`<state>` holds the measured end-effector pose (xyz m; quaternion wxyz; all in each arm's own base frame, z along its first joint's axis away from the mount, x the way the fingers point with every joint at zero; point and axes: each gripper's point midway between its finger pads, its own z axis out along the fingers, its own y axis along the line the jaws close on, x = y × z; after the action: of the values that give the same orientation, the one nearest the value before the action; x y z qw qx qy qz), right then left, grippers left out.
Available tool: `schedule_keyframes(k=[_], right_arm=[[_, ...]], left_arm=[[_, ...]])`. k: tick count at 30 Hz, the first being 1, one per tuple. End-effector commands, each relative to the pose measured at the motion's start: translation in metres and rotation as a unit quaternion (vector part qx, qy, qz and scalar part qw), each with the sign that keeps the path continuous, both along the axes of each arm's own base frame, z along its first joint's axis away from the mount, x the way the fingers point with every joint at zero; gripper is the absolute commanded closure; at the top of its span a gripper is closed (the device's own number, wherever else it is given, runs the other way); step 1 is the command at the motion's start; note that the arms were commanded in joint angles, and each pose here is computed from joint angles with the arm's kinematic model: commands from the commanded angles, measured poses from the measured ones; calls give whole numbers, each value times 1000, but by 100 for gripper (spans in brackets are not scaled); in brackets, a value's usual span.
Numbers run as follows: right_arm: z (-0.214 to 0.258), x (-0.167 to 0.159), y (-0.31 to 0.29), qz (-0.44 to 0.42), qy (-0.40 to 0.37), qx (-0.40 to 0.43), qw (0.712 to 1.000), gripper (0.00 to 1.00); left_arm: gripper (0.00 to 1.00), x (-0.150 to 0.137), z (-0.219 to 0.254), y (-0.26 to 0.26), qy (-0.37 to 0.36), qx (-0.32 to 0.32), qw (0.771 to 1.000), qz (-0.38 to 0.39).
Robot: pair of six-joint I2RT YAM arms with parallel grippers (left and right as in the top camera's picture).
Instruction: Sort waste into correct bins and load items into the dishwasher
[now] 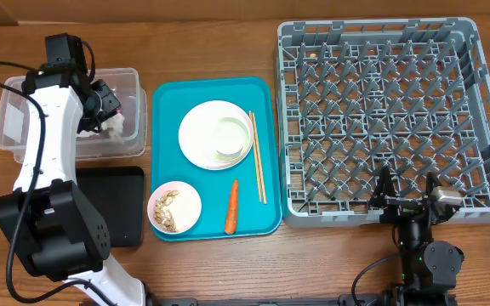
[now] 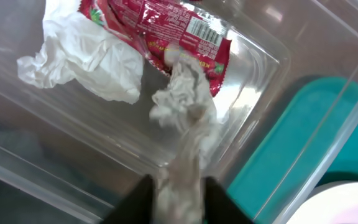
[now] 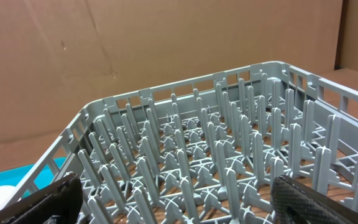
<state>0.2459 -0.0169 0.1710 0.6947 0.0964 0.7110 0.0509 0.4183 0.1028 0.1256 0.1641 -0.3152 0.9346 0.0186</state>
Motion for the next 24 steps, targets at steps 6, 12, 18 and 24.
schedule_keyframes(k=[6,12,18,24], right_arm=[[-1,0,0,1,-3,-2,1000,0],[-1,0,0,1,-3,-2,1000,0],[-1,0,0,1,-3,-2,1000,0],[-1,0,0,1,-3,-2,1000,0]], left_arm=[[64,-1,3,2,5,11,999,-30],[51,-6,37,-15,-27,-10,998,-64],[55,-51,72,-45,-14,-52,995,-82],[55,-98,88,-75,30,-71,990,-115]])
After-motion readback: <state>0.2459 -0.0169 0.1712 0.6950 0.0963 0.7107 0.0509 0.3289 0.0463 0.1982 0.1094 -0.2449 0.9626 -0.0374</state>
